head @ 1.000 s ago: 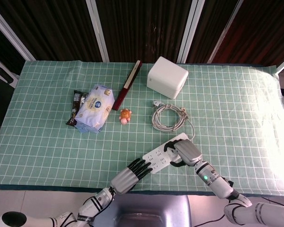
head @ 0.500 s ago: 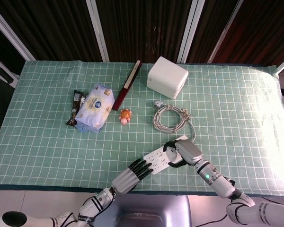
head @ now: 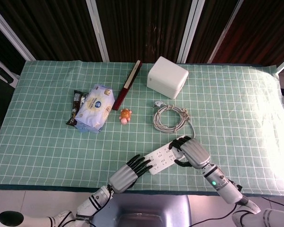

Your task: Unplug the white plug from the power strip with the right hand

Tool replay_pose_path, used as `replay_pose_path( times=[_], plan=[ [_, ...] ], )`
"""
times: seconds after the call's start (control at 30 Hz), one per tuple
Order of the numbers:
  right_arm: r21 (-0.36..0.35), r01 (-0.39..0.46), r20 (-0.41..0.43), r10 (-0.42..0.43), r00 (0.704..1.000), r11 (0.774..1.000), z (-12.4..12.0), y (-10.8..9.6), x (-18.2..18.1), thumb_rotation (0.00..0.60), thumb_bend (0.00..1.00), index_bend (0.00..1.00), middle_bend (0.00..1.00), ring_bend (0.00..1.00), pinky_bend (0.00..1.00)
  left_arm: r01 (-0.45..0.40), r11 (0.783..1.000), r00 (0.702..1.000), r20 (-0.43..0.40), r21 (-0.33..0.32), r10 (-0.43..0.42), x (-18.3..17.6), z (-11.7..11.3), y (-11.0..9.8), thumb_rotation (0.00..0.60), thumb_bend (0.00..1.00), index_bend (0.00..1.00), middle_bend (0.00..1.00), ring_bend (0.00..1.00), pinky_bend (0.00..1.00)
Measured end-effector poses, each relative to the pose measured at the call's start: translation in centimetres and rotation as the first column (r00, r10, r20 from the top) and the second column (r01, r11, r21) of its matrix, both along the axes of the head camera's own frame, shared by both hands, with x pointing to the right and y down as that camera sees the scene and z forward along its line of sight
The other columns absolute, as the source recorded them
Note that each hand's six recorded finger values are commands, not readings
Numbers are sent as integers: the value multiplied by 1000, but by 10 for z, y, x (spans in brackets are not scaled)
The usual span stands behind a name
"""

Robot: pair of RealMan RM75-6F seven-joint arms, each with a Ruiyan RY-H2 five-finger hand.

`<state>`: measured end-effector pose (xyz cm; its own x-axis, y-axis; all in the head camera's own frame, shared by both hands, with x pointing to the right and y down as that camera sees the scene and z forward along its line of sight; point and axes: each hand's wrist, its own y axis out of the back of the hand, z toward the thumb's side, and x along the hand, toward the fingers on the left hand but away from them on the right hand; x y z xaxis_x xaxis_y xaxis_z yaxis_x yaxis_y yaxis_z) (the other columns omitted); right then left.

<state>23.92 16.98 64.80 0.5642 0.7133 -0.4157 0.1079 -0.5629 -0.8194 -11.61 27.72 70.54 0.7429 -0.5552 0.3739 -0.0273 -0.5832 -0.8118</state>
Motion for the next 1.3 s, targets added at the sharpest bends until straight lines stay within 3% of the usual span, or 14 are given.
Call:
replay_pose_path(
  times=[0.17, 0.3, 0.4, 0.63, 0.73, 0.87, 0.93, 1.0, 1.03, 1.17, 1.3],
  plan=[
    [54, 70, -126, -63, 990, 996, -8, 9, 30, 600, 387, 805, 616, 493, 542, 34, 999, 999, -23, 31, -33, -12, -14, -16, 600, 842, 0, 13, 0, 39],
    [77, 136, -243, -114, 963, 988, -12, 18, 57, 600, 387, 802, 617, 495, 542, 73, 995, 997, -33, 63, -71, -29, -27, -32, 600, 794, 0, 16, 0, 39],
    [80, 182, -334, -145, 931, 980, -11, 27, 75, 600, 387, 802, 617, 497, 542, 104, 991, 994, -25, 88, -102, -46, -33, -42, 600, 748, 0, 16, 0, 40],
    [48, 278, -541, -209, 815, 959, 6, 44, 111, 600, 386, 786, 617, 497, 542, 172, 981, 985, -4, 90, -172, -76, -34, -57, 600, 721, 0, 16, 0, 39],
    [46, 309, -600, -221, 768, 950, 15, 49, 117, 600, 387, 718, 616, 472, 539, 180, 979, 983, 7, 92, -181, -83, -33, -59, 600, 716, 0, 16, 0, 40],
    [20, 328, -646, -238, 725, 944, 25, 54, 121, 600, 386, 482, 494, 356, 463, 187, 978, 982, 13, 94, -189, -87, -32, -60, 600, 712, 0, 16, 0, 39],
    [6, 324, -653, -241, 717, 946, 28, 55, 123, 600, 382, 328, 384, 266, 379, 187, 978, 982, 13, 94, -189, -87, -32, -60, 600, 711, 0, 16, 0, 39],
    [-2, 322, -657, -244, 713, 947, 29, 56, 124, 600, 333, 65, 206, 111, 233, 190, 977, 981, 15, 94, -192, -89, -32, -61, 600, 704, 0, 16, 0, 40],
    [-11, 317, -659, -246, 711, 948, 30, 56, 125, 600, 307, 27, 175, 84, 208, 192, 977, 981, 16, 94, -194, -90, -32, -61, 600, 699, 0, 16, 0, 40],
    [-32, 265, -636, -225, 738, 964, 21, 55, 127, 600, 191, 0, 68, 23, 168, 201, 975, 979, 16, 93, -203, -97, -35, -62, 600, 686, 0, 16, 0, 45],
    [18, 196, -619, -143, 772, 980, -2, 48, 131, 600, 131, 0, 0, 0, 80, 198, 974, 976, 72, 114, -207, -113, -38, -63, 600, 658, 0, 16, 0, 50]
  ],
)
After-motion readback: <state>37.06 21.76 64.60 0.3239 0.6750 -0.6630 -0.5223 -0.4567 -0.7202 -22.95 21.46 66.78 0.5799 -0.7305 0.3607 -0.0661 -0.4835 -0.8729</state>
